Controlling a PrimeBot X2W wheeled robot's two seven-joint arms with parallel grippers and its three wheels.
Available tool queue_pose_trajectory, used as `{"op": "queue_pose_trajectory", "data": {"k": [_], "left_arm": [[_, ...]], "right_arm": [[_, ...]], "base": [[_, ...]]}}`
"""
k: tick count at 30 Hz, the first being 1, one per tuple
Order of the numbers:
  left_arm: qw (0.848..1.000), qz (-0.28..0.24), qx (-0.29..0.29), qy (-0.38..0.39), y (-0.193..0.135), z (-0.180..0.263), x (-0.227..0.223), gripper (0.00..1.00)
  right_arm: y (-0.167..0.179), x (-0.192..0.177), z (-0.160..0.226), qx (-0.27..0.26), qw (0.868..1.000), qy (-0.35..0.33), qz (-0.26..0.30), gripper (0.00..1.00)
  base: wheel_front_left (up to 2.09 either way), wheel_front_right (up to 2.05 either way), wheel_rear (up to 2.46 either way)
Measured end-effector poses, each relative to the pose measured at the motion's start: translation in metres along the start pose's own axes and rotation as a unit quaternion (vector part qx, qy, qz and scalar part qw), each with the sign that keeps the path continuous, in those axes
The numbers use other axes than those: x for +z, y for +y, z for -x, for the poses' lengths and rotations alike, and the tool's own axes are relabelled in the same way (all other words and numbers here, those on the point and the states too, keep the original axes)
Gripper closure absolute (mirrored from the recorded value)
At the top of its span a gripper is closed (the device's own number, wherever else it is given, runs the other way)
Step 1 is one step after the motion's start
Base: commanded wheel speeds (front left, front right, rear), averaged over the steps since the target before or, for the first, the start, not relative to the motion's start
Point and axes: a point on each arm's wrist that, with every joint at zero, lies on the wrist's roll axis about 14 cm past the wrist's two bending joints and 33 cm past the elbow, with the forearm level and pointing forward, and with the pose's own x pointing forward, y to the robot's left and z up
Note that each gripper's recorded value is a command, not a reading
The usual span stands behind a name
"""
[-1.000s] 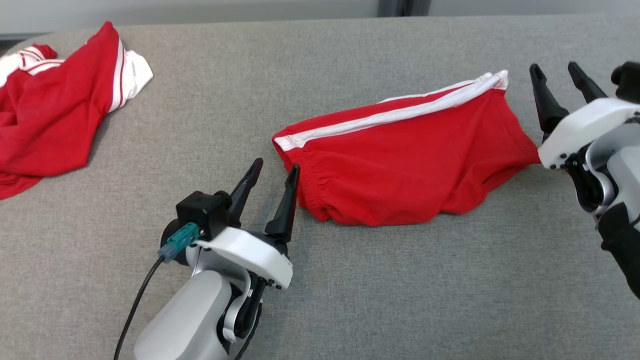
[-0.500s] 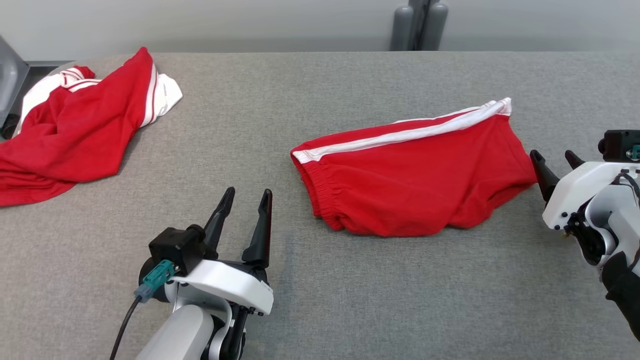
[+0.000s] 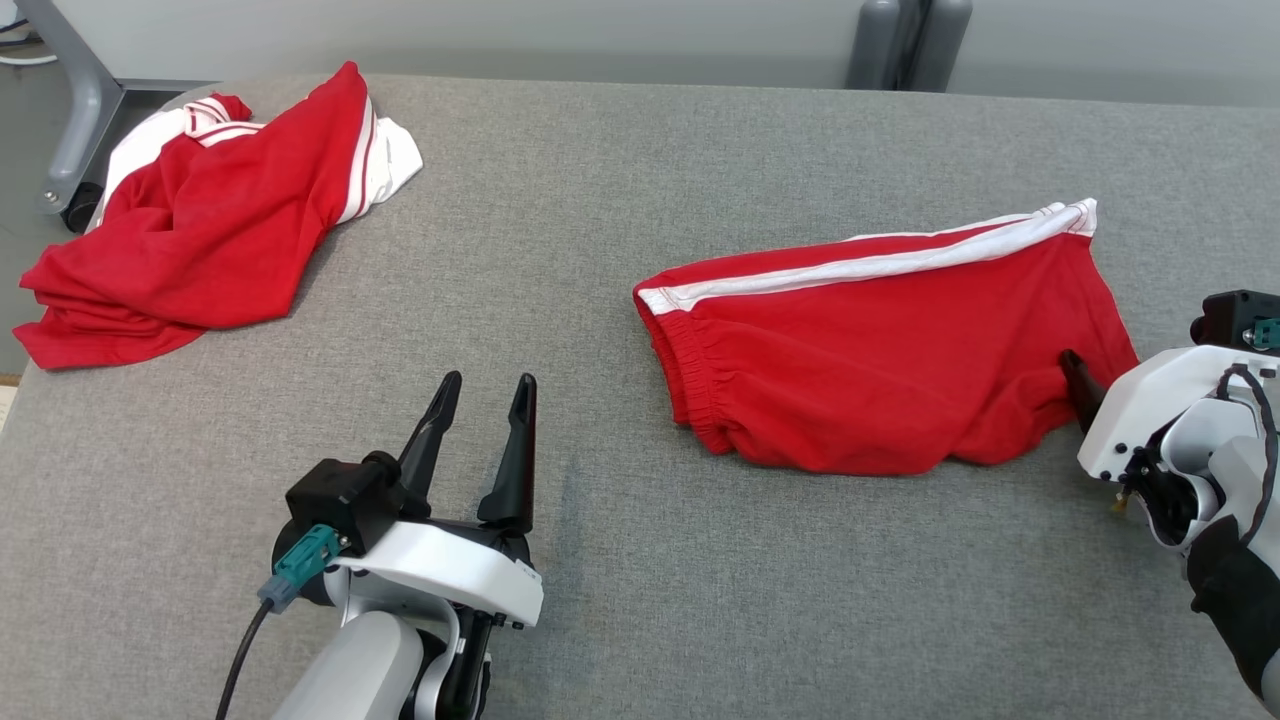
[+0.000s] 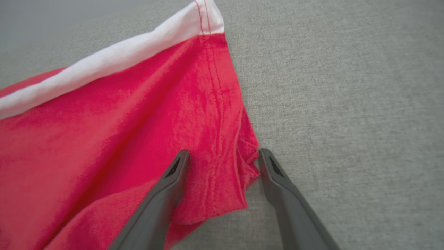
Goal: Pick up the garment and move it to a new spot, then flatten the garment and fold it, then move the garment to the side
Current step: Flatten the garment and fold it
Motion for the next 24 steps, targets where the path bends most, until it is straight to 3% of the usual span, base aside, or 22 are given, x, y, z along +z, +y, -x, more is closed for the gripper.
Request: {"op": "queue_pose_trajectory", "data": {"k": [1, 3, 4, 6, 9, 10, 24], "left_arm": [[1.0, 0.001, 0.002, -0.002, 0.001, 0.0, 0.001, 0.0], [1.0, 0.001, 0.004, -0.004, 0.002, 0.0, 0.002, 0.0], [1.0, 0.001, 0.004, -0.005, 0.003, 0.0, 0.003, 0.0], [1.0, 0.001, 0.005, -0.006, 0.004, 0.0, 0.003, 0.0], [1.0, 0.0, 0.002, -0.008, 0.003, -0.001, 0.004, 0.0], [1.0, 0.0, 0.002, -0.008, 0.003, -0.001, 0.004, 0.0], [1.0, 0.004, -0.019, -0.008, -0.013, 0.0, 0.001, 0.0]], "right_arm": [[0.001, -0.001, -0.001, 0.001, 1.0, 0.002, -0.004, 0.05], [0.003, -0.001, -0.001, 0.003, 1.0, 0.003, -0.005, 0.52], [0.004, -0.002, -0.001, 0.004, 1.0, 0.003, -0.007, 0.52], [0.006, -0.001, -0.002, 0.006, 1.0, 0.001, -0.017, 0.64], [0.007, 0.002, -0.001, 0.006, 0.999, -0.012, -0.033, 0.95], [0.006, 0.003, 0.0, 0.005, 0.999, -0.016, -0.037, 1.0], [-0.004, 0.016, 0.028, 0.007, 0.984, -0.121, -0.134, 1.0]], "base": [[0.0, 0.0, 0.0], [0.0, 0.0, 0.0], [0.0, 0.0, 0.0], [0.0, 0.0, 0.0], [0.0, 0.0, 0.0], [0.0, 0.0, 0.0], [0.0, 0.0, 0.0]]}}
